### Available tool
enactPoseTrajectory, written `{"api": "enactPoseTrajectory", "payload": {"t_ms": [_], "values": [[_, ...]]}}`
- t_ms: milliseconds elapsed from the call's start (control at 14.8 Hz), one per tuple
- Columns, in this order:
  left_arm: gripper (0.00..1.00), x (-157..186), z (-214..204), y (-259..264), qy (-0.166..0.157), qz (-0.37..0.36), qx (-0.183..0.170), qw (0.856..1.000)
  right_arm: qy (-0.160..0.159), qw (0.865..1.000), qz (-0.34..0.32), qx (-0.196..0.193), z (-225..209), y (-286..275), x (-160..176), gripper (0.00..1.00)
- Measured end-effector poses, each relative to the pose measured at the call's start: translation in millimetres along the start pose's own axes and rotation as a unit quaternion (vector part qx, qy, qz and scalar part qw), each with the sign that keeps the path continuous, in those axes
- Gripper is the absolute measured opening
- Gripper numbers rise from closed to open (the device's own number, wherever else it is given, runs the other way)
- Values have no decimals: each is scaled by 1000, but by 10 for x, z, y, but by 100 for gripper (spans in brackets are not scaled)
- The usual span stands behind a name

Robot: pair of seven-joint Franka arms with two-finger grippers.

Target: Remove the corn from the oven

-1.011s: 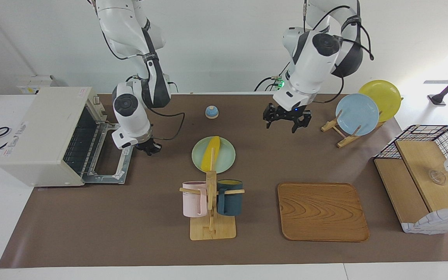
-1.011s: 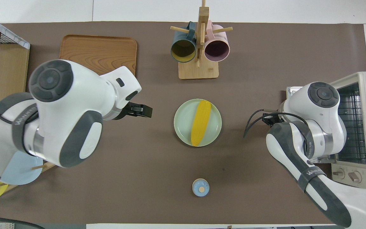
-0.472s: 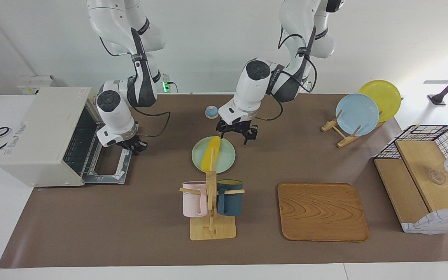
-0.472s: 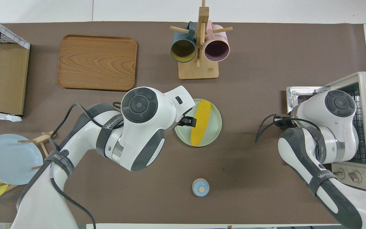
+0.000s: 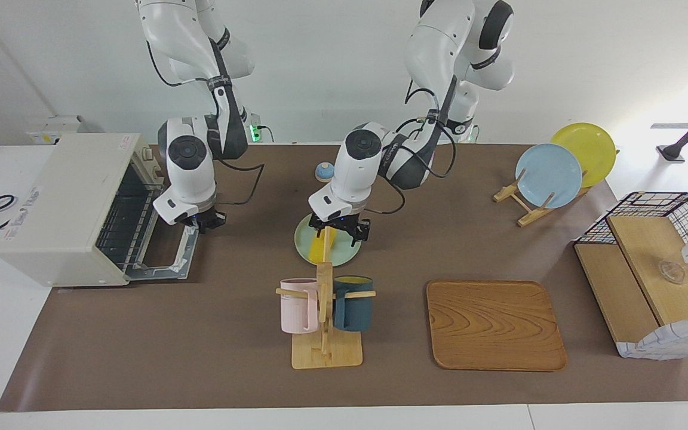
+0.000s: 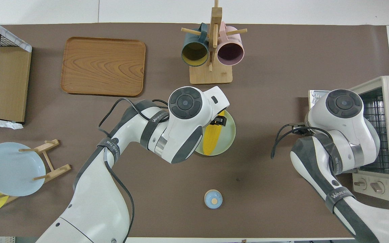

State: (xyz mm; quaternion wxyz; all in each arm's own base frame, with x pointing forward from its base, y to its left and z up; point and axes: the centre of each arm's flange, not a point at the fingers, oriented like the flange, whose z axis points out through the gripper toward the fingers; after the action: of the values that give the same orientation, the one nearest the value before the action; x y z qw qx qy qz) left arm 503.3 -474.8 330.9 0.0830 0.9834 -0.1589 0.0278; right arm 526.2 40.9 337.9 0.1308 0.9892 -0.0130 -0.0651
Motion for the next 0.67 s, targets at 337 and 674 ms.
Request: {"api": "enactPoseTrajectory", "payload": {"t_ms": [337, 674], "values": [[100, -86, 103, 160, 4, 13, -2, 1000, -19, 999, -13, -37, -809, 809, -11, 1], [100, -195, 259, 180, 8, 17, -3, 1000, -10, 999, -21, -46, -902, 1459, 2, 1]]}}
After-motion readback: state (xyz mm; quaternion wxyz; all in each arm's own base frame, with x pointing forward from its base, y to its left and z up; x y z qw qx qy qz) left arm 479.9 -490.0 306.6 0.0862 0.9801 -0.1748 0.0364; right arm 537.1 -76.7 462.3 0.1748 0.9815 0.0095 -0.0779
